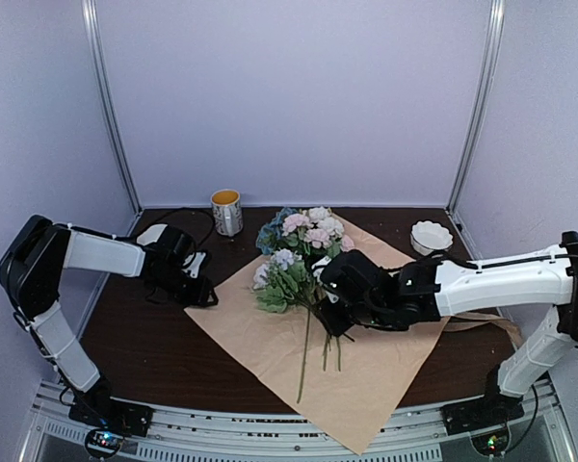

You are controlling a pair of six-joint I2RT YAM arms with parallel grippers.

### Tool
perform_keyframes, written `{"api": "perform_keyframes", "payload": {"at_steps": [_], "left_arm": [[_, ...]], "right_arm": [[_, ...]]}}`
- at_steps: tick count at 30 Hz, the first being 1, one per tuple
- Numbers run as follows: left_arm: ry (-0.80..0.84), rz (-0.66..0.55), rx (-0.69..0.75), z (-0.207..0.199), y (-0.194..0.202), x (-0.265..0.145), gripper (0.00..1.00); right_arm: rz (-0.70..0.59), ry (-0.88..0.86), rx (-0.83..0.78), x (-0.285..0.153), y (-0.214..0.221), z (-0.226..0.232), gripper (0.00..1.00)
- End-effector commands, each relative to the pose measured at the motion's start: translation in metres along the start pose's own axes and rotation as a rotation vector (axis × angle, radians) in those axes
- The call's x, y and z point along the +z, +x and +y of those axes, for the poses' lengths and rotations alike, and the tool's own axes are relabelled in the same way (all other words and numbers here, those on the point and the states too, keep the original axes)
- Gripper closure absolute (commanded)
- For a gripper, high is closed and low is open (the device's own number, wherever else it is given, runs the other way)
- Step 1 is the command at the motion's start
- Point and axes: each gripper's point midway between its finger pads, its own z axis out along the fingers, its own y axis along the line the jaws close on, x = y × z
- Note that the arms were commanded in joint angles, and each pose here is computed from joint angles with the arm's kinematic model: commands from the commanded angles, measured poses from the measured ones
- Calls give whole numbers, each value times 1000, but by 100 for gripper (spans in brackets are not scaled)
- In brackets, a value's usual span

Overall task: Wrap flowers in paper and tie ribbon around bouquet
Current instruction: Adjust the fake flower on the flattened wrapping paper.

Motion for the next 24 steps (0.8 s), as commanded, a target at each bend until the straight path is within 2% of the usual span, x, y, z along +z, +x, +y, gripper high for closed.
{"api": "perform_keyframes", "payload": {"at_steps": [1,3,6,14,19,24], "left_arm": [[-111,111,-7,23,25,12,56],[-140,129,-7,28,29,13,55],[-169,138,-7,34,33,12,55],[-227,150,4,45,38,10,55],[-251,157,8,50,41,10,55],[-269,171,18,53,42,12,55]], "right_arm": [[-41,-141,-182,-2,-4,52,49],[25,-194,-215,10,7,69,55],[102,-170,-260,34,23,74,62],[146,-105,-347,73,41,76,64],[209,67,-368,78,54,43,70],[264,181,-365,71,70,-1,71]]}}
